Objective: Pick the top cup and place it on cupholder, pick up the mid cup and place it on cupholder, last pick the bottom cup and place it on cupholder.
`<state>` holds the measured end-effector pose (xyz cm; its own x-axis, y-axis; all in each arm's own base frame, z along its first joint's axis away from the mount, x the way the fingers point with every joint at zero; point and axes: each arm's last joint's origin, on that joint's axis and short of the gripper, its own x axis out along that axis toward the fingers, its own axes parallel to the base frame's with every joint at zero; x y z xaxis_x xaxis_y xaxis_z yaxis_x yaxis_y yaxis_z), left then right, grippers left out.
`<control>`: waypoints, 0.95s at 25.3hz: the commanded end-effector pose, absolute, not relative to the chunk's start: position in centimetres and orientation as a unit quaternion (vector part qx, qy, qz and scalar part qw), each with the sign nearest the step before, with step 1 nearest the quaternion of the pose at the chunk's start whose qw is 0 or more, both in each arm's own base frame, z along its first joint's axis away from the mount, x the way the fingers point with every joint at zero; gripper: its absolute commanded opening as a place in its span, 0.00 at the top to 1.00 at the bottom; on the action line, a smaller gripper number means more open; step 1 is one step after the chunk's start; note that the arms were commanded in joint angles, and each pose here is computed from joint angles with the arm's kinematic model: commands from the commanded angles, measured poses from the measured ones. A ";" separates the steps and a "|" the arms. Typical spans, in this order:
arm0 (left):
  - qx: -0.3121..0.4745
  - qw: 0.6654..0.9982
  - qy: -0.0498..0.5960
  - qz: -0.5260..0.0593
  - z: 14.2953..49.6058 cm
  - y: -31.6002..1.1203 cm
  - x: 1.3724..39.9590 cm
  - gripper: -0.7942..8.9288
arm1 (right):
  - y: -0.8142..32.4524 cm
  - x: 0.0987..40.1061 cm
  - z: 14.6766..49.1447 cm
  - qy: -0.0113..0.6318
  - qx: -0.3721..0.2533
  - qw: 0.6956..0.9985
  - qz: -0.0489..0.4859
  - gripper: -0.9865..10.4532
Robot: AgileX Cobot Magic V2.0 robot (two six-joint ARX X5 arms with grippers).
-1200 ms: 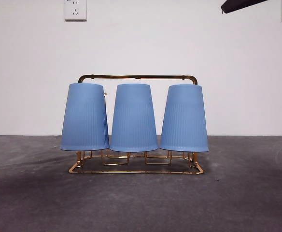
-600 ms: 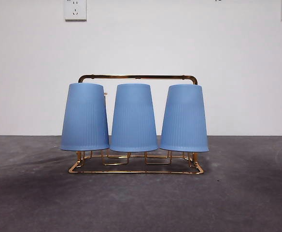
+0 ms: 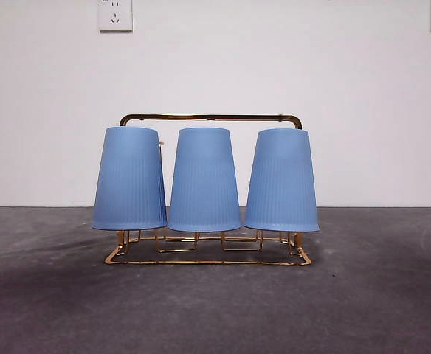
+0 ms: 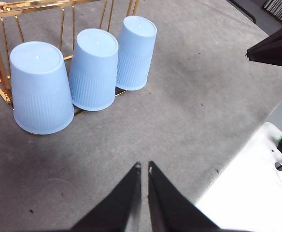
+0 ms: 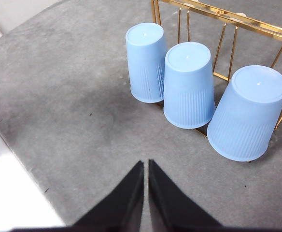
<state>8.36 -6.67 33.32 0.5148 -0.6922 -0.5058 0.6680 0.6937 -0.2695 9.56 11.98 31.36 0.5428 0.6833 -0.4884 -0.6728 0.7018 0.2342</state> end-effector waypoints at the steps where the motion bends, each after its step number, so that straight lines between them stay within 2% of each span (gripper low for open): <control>1: -0.019 0.870 0.292 -0.396 33.6 -6.8 8.4 0.90 | 12.2 9.5 31.7 0.277 0.016 0.878 0.390 0.91; 11: -0.005 0.876 0.267 -0.401 34.0 -6.6 8.2 0.90 | 12.2 9.5 31.7 0.277 0.016 0.878 0.390 0.91; 14: 0.066 0.895 0.161 -0.410 34.8 -6.0 8.1 0.90 | 12.2 9.5 31.7 0.277 0.016 0.878 0.390 0.91; 17: 0.089 0.923 0.034 -0.374 35.8 -5.0 8.0 0.90 | 12.2 9.5 31.7 0.276 0.016 0.878 0.390 0.91; 21: 0.095 0.951 -0.109 -0.275 35.6 -3.3 7.3 0.90 | 12.2 9.5 31.7 0.276 0.016 0.878 0.390 0.91; 24: 0.095 0.964 -0.159 -0.192 34.0 -2.3 6.9 0.90 | 12.2 9.5 31.7 0.276 0.016 0.878 0.390 0.91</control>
